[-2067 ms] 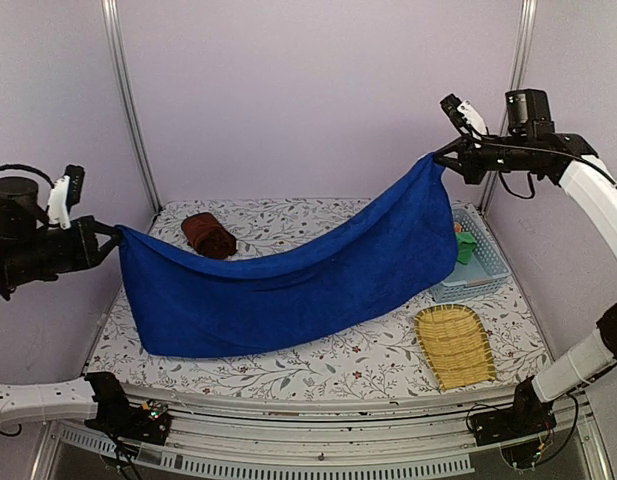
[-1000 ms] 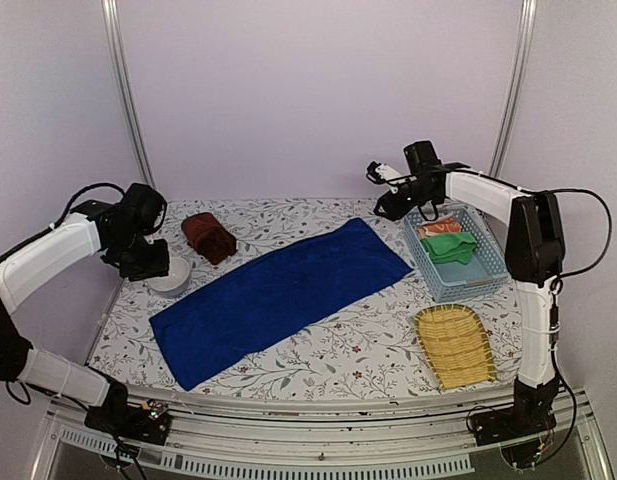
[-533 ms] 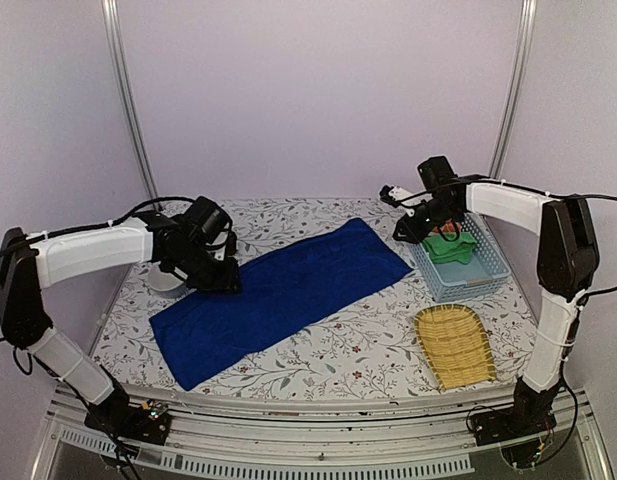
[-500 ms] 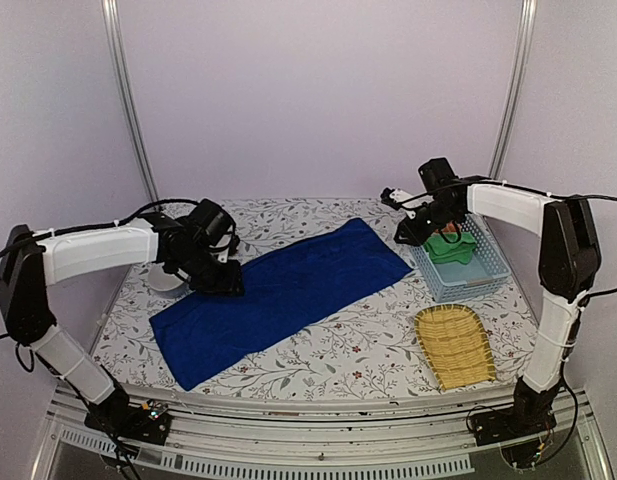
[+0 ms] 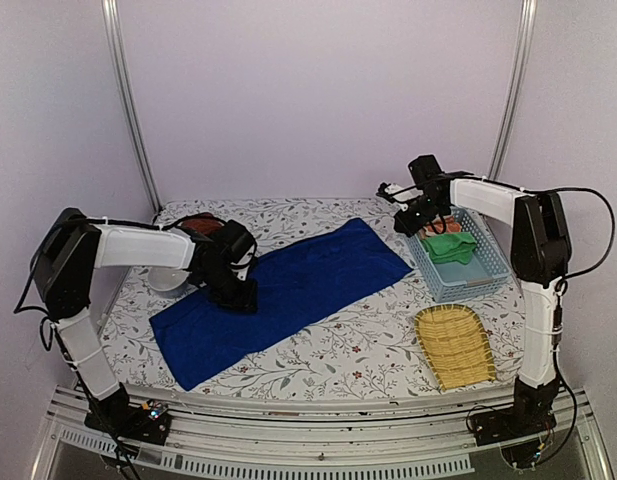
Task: Roll the towels
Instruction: Move the bin to the corner of the board, then adjust the towel at the center of the board, then smooth out the towel at the center of the board.
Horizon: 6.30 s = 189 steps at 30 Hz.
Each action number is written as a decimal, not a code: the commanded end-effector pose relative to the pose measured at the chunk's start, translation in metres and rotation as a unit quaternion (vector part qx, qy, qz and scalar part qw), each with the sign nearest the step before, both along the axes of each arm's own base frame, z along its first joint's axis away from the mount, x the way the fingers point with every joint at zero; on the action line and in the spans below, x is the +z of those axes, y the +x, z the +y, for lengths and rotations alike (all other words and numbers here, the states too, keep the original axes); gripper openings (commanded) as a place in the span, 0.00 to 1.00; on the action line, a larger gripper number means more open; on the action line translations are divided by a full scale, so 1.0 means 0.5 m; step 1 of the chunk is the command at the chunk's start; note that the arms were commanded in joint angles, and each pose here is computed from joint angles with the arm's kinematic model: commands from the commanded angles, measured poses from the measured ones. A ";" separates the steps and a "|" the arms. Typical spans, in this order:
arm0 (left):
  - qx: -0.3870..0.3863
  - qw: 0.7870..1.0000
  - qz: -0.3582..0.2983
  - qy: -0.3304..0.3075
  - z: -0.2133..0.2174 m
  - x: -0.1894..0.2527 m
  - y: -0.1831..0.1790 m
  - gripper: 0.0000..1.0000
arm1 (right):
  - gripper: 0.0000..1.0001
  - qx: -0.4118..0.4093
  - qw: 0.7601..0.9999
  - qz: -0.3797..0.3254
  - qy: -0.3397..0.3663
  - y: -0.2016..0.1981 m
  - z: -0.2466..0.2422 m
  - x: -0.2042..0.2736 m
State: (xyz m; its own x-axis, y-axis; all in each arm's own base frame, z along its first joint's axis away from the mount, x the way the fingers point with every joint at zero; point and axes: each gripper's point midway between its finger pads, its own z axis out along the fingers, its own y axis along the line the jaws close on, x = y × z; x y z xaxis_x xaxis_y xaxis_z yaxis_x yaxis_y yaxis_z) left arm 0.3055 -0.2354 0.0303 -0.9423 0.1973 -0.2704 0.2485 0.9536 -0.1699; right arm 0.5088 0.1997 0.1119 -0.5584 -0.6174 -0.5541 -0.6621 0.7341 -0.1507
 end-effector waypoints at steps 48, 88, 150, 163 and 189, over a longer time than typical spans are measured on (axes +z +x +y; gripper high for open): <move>-0.049 0.997 -0.032 -0.045 -0.095 0.049 -0.003 0.36 | 0.08 -0.140 0.979 0.107 -0.105 -0.242 -0.362 -0.069; 0.099 0.979 0.150 0.093 0.180 -0.020 -0.320 0.08 | 0.10 0.050 0.988 0.121 -0.080 -0.118 -0.073 -0.196; 0.004 0.985 0.063 0.162 0.221 0.034 -0.084 0.47 | 0.26 0.022 0.996 0.052 -0.070 -0.171 -0.172 0.015; -0.022 0.973 0.025 0.226 0.243 -0.020 -0.036 0.44 | 0.26 0.028 0.998 0.045 -0.043 -0.060 -0.083 -0.036; 0.002 0.950 -0.021 0.312 0.301 -0.011 0.051 0.24 | 0.25 0.025 0.997 0.066 -0.023 -0.078 -0.068 -0.067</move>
